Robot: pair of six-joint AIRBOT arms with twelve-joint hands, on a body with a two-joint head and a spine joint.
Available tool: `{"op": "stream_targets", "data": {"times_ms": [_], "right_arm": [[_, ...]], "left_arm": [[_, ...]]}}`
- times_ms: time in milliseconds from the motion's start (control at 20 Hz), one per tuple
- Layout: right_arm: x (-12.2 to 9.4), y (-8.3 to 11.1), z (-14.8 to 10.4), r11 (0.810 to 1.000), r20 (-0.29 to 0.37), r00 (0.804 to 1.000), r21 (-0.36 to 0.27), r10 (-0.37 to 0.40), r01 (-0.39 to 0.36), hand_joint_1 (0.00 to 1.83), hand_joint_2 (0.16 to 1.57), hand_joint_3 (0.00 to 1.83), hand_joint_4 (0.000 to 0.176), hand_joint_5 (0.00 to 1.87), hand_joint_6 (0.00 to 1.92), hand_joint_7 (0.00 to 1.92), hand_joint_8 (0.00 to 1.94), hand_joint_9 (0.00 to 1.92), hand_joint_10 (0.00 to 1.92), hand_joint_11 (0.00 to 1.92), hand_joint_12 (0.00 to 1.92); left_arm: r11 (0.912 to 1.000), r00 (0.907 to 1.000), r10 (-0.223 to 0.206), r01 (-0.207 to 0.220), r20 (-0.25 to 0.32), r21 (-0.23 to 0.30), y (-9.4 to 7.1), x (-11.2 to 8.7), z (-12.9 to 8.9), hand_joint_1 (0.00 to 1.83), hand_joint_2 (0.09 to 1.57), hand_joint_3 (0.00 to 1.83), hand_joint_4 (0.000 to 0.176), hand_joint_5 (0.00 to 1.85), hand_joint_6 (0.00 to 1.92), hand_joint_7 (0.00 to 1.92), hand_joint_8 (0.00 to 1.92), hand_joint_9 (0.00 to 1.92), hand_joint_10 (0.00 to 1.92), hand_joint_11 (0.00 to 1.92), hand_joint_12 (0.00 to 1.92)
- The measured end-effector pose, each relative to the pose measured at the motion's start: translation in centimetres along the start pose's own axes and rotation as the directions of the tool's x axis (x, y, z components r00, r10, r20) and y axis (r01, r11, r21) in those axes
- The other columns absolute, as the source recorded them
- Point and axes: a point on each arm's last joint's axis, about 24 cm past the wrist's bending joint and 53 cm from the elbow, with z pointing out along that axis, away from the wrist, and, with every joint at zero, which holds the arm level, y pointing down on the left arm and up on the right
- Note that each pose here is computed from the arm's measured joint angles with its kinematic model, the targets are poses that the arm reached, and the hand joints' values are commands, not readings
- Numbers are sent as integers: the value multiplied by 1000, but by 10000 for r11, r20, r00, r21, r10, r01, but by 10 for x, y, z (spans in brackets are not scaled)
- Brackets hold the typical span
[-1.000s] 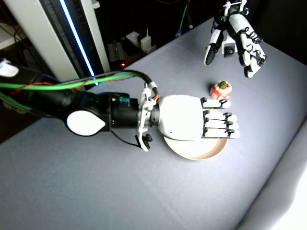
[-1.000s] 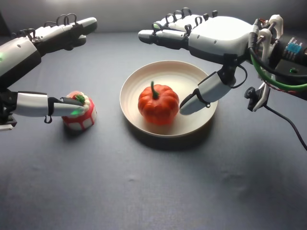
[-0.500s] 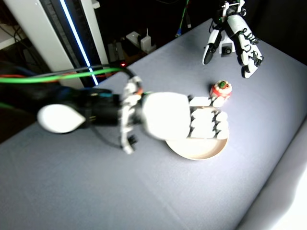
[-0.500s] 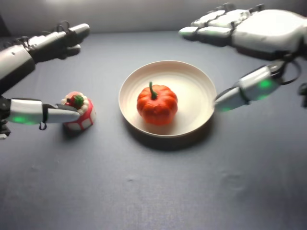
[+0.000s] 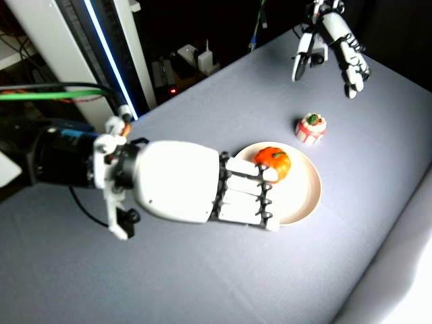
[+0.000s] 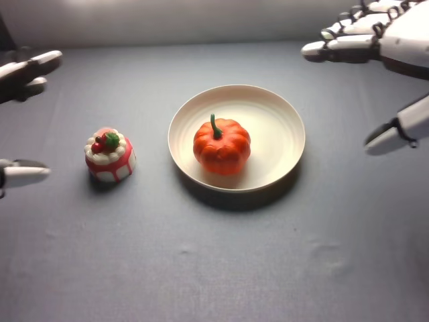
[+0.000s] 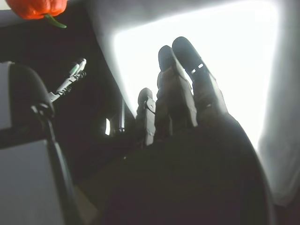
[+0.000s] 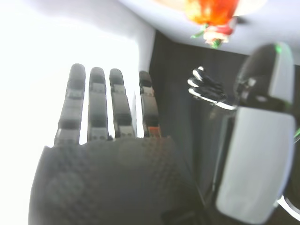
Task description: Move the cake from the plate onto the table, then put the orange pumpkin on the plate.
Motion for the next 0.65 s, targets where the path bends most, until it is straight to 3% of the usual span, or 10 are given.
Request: {"op": "stream_targets", "data": {"times_ms": [200,250,300,350,400,500,550,650], "right_arm": [[-16,-38,-27,9922,3,9996,1212,-284,281,807,875,9,55,272,7,252,11,204,4,0,544],[-15,-41,-30,9887,-64,9990,1427,-448,452,782,881,9,16,294,12,271,14,217,8,0,555],[-15,-43,-39,9829,-122,9972,1682,-734,744,769,879,6,0,296,10,281,15,227,11,0,561],[-18,-44,-45,9802,-61,9971,1830,-759,758,786,880,3,14,319,9,298,10,252,12,0,581],[-19,-46,-49,9785,-17,9972,1924,-753,742,795,881,2,62,336,7,305,6,271,11,0,610],[-23,-51,-55,9752,19,9970,2080,-773,752,778,886,3,86,336,2,308,2,267,4,0,581],[-23,-51,-55,9755,27,9976,2094,-696,675,766,884,1,72,342,2,313,2,272,4,0,557],[-20,-48,-51,9780,16,9981,2000,-615,599,804,888,1,74,356,2,319,2,283,4,0,563]], "left_arm": [[9997,9975,-47,64,710,-226,10,-16,-20,1025,935,0,176,150,0,214,0,413,7,15,1006],[10000,9971,-59,63,764,-57,6,-17,-20,1030,928,0,176,152,1,214,0,411,6,7,1001],[9999,9969,-58,47,782,136,1,-18,-20,1025,925,0,171,130,0,211,0,414,7,10,1002],[9997,9967,-102,85,805,217,-1,-17,-21,1019,917,0,166,122,0,215,1,401,1,1,983],[9996,9966,-128,109,813,243,-2,-17,-21,1033,904,0,168,139,1,224,1,400,1,1,1028],[9995,9966,-123,98,812,314,-3,-17,-22,1039,902,0,176,160,4,240,2,389,0,0,1002],[9994,9958,-150,121,908,323,-3,-18,-22,1036,913,2,163,128,0,197,0,361,0,0,972],[9991,9953,-230,197,941,363,-2,-17,-22,1038,917,3,134,117,0,188,0,335,0,0,963]]}}
